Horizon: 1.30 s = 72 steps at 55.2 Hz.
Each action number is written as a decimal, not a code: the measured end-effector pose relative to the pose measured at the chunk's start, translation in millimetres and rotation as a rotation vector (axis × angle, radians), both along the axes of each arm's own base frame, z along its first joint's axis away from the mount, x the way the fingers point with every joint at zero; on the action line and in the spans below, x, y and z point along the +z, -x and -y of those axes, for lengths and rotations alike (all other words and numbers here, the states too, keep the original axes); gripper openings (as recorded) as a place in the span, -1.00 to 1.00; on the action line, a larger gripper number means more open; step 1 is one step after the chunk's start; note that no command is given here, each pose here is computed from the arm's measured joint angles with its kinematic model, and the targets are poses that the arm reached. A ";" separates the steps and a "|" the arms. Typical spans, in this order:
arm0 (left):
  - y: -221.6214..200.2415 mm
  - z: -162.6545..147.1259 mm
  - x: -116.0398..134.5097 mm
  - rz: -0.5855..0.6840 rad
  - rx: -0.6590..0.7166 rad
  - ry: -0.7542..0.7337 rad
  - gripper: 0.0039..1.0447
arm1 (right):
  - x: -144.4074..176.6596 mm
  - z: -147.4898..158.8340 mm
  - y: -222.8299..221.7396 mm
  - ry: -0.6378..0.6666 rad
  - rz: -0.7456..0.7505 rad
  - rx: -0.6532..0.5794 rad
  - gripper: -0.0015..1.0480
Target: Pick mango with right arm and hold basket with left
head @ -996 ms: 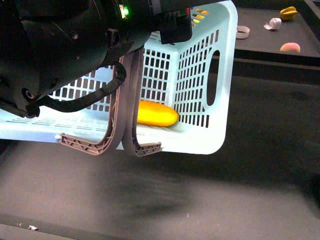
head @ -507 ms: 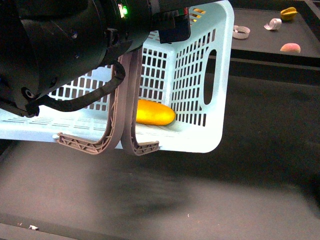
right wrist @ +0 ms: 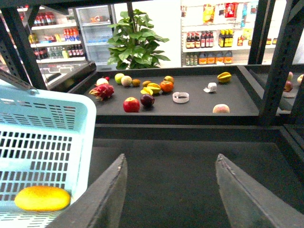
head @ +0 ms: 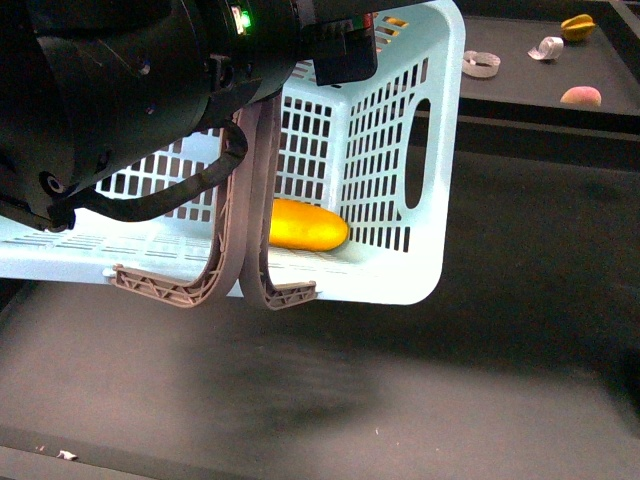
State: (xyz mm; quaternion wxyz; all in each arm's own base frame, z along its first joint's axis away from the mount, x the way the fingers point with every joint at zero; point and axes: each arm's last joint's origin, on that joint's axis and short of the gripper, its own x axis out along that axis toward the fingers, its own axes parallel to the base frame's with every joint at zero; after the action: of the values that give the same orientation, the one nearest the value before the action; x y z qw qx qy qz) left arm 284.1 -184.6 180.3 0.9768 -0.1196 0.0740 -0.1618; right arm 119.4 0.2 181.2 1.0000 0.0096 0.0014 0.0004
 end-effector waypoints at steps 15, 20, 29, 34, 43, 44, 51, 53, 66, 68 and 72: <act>0.0 0.0 0.0 0.000 -0.001 0.001 -0.48 | -11.9 0.0 6.9 0.015 0.010 0.000 -0.96; 0.0 0.1 0.0 -0.001 -0.002 0.001 -0.48 | -13.0 0.1 8.3 0.015 0.010 0.000 -0.96; 0.0 0.0 0.0 0.000 0.000 0.000 -0.48 | -13.0 0.1 10.9 0.016 0.013 0.000 -0.96; 0.0 0.0 0.0 0.000 0.000 0.000 -0.48 | -17.2 0.0 17.4 0.016 -0.021 0.001 -0.96; -0.2 -0.3 0.0 -0.001 0.002 0.003 -0.48 | -15.8 0.0 21.8 0.016 0.007 0.002 -0.96; -0.2 -0.3 0.0 -0.001 0.002 0.002 -0.48 | -15.8 0.0 21.8 0.016 0.006 0.003 -0.96; 0.0 0.1 0.0 0.000 -0.002 0.000 -0.48 | -15.8 0.0 21.8 0.016 0.006 0.003 -0.96; 0.0 0.1 0.0 -0.001 -0.002 0.001 -0.48 | -15.8 0.0 21.8 0.016 0.006 0.003 -0.96; 0.0 0.1 0.0 0.000 -0.002 0.001 -0.48 | -15.8 0.0 21.8 0.016 0.006 0.003 -0.96; 0.0 0.0 0.0 0.000 -0.001 0.001 -0.48 | -15.8 0.0 21.8 0.016 0.006 0.003 -0.96; 0.0 0.0 0.0 0.000 -0.001 0.001 -0.48 | -15.8 0.0 21.8 0.016 0.006 0.003 -0.96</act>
State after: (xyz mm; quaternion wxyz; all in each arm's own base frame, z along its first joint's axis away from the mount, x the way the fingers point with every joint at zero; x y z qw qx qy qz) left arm 284.1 -184.6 180.3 0.9766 -0.1200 0.0742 -0.1625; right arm 97.7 0.2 165.3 1.0000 0.0016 -0.0014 0.0017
